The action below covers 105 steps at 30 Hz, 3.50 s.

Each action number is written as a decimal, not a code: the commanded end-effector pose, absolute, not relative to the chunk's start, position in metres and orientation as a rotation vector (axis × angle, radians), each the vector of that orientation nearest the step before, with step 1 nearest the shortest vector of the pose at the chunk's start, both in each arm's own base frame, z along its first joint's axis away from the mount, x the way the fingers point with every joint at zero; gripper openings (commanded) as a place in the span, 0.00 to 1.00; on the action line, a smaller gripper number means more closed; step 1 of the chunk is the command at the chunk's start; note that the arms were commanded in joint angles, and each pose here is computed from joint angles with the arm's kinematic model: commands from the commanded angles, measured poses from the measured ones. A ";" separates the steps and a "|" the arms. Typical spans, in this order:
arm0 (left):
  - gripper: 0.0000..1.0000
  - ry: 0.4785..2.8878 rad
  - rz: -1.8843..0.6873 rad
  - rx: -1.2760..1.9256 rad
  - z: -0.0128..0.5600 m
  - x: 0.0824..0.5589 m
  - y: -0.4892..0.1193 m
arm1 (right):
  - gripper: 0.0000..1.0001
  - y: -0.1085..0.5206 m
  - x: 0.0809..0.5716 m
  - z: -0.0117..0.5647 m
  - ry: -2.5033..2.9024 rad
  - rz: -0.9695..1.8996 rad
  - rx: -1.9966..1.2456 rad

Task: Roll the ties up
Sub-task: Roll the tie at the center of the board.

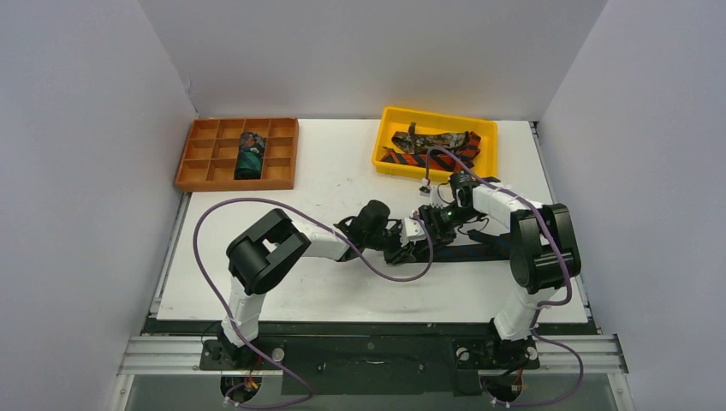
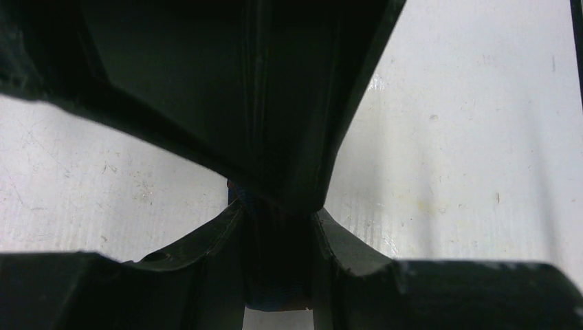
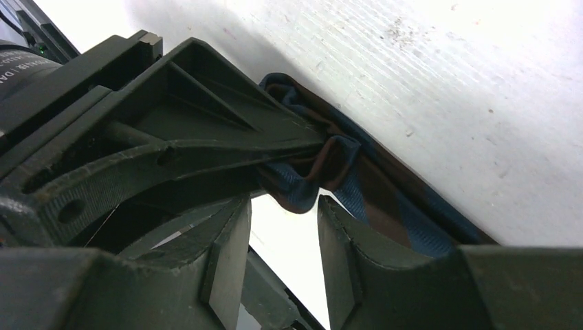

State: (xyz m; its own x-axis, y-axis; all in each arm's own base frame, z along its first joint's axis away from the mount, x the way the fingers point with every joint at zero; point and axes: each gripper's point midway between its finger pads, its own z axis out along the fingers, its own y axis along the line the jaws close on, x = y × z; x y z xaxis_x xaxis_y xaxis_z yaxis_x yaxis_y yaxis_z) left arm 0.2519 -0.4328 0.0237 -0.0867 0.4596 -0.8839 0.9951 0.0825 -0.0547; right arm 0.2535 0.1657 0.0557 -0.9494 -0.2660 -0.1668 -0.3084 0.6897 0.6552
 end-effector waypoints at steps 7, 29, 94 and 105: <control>0.26 1.934 -0.863 1.567 -0.048 0.227 -0.391 | 0.05 0.161 0.268 0.029 2.861 0.984 -0.486; 0.78 1.678 -1.044 1.279 0.027 0.253 -0.425 | 0.00 0.107 0.263 -0.009 3.071 0.487 -0.539; 0.00 2.046 -0.583 1.507 -0.049 0.243 -0.317 | 0.39 -0.096 0.304 0.117 2.982 0.133 -0.546; 0.00 2.062 -0.592 1.552 -0.053 0.238 -0.315 | 0.45 -0.121 0.340 0.084 2.974 0.342 0.003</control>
State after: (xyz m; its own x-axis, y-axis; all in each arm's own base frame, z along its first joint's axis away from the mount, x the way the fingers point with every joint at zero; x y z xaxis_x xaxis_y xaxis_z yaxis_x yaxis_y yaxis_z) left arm 0.2765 -0.3777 0.0186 -0.0781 0.5454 -0.8346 0.9684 0.2405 0.0665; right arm 0.3237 -0.1127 0.0890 -0.9780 -0.1814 -0.1026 -0.1938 0.9728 0.1268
